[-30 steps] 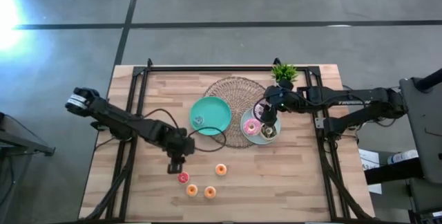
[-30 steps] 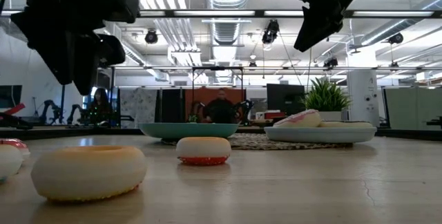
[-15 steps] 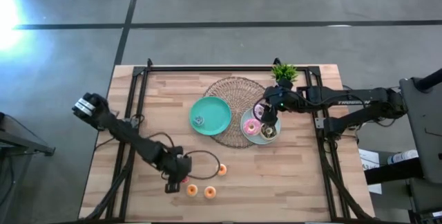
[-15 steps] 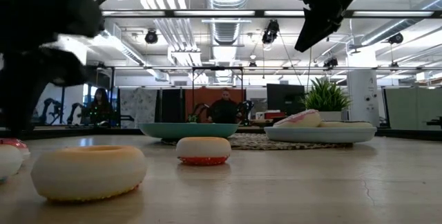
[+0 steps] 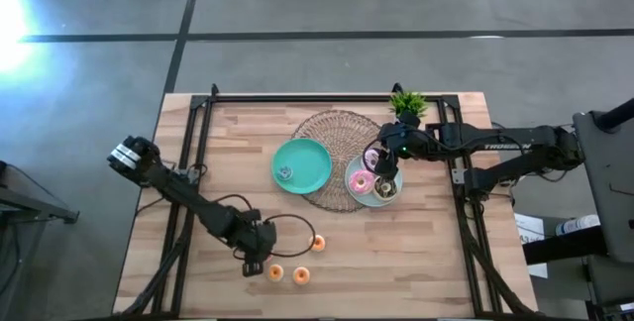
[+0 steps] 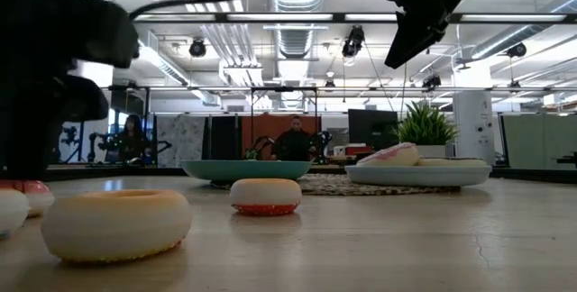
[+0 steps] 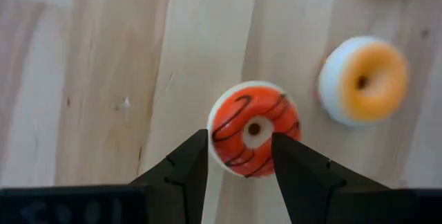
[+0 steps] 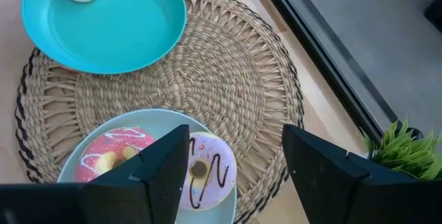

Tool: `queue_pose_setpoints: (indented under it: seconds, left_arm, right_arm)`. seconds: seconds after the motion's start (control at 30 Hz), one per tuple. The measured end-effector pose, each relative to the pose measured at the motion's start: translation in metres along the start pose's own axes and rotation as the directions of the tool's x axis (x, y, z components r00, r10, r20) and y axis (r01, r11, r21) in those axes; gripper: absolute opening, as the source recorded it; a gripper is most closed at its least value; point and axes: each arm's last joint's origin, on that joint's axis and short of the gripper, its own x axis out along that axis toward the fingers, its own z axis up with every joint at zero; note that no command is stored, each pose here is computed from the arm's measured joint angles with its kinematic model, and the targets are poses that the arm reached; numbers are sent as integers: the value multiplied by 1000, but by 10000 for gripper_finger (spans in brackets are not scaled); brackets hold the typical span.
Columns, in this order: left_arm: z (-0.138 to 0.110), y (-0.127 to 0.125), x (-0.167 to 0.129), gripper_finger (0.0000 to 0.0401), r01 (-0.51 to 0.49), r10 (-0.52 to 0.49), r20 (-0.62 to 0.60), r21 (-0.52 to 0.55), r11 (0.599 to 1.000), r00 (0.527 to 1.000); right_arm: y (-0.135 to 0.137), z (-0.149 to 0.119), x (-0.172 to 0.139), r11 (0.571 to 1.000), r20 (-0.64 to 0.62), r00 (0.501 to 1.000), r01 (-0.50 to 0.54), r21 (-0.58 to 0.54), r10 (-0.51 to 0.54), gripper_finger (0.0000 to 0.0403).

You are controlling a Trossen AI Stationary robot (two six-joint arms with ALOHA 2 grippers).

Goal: Pick & Place donuts
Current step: Put the small orange donut on the green plate

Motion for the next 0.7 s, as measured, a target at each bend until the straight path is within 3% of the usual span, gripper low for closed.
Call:
queue_pose_setpoints:
  seconds: [0.2,0.5,0.7]
  left_arm:
    - [2,0,-7,133,-6,6,43,-2,1000,999]
    - [0,2,9,130,-47,47,9,17,999,999]
    - [3,7,14,77,-51,51,10,-6,999,999]
  right_arm:
    - [-1,0,0,1000,0,1000,3,4,-3,224]
    - [-2,1,1,1000,1,1000,7,11,-7,224]
    - [-2,0,1,1000,1,1000,7,10,-7,224]
